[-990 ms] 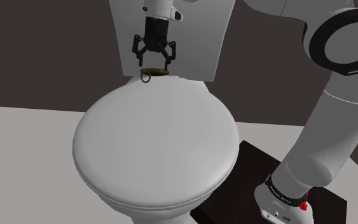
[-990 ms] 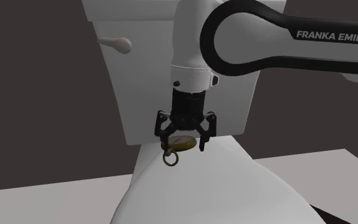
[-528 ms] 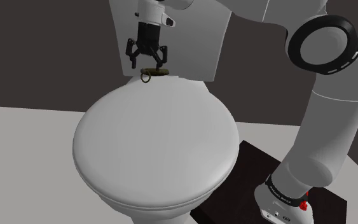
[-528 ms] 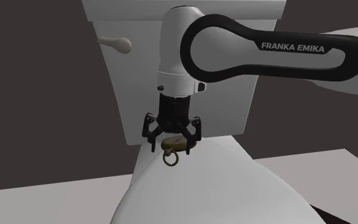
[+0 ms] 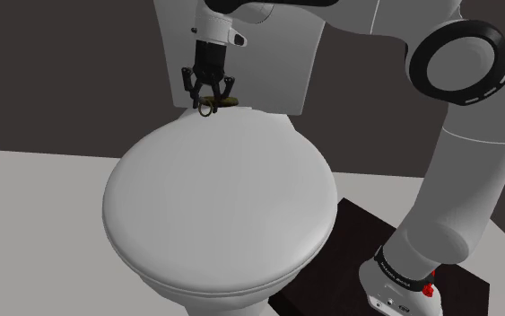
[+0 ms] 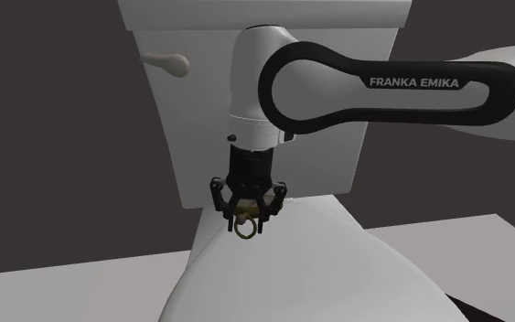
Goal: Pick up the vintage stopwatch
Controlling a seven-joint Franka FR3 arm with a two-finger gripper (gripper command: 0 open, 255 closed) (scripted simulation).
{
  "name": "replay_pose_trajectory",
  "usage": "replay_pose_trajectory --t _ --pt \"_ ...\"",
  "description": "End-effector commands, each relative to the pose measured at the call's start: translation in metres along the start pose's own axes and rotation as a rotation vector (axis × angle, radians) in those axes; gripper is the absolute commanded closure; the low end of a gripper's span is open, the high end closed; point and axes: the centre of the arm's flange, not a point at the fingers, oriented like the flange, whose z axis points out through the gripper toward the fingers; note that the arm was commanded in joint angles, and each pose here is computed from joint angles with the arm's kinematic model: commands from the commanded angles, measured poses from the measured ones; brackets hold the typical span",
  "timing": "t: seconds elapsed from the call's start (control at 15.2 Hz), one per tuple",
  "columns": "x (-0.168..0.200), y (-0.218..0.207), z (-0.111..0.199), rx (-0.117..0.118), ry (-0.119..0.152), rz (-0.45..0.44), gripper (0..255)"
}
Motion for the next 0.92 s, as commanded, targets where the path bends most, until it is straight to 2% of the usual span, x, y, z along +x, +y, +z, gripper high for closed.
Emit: replay_pose_trajectory --t 0.0,0.4,0.86 --pt "0.000 0.000 0.000 -0.001 0.000 0.000 255" --pt "0.000 0.000 0.000 -0.001 0.000 0.000 255" --pt "-0.008 -0.003 -0.036 -0.001 0.000 0.000 255"
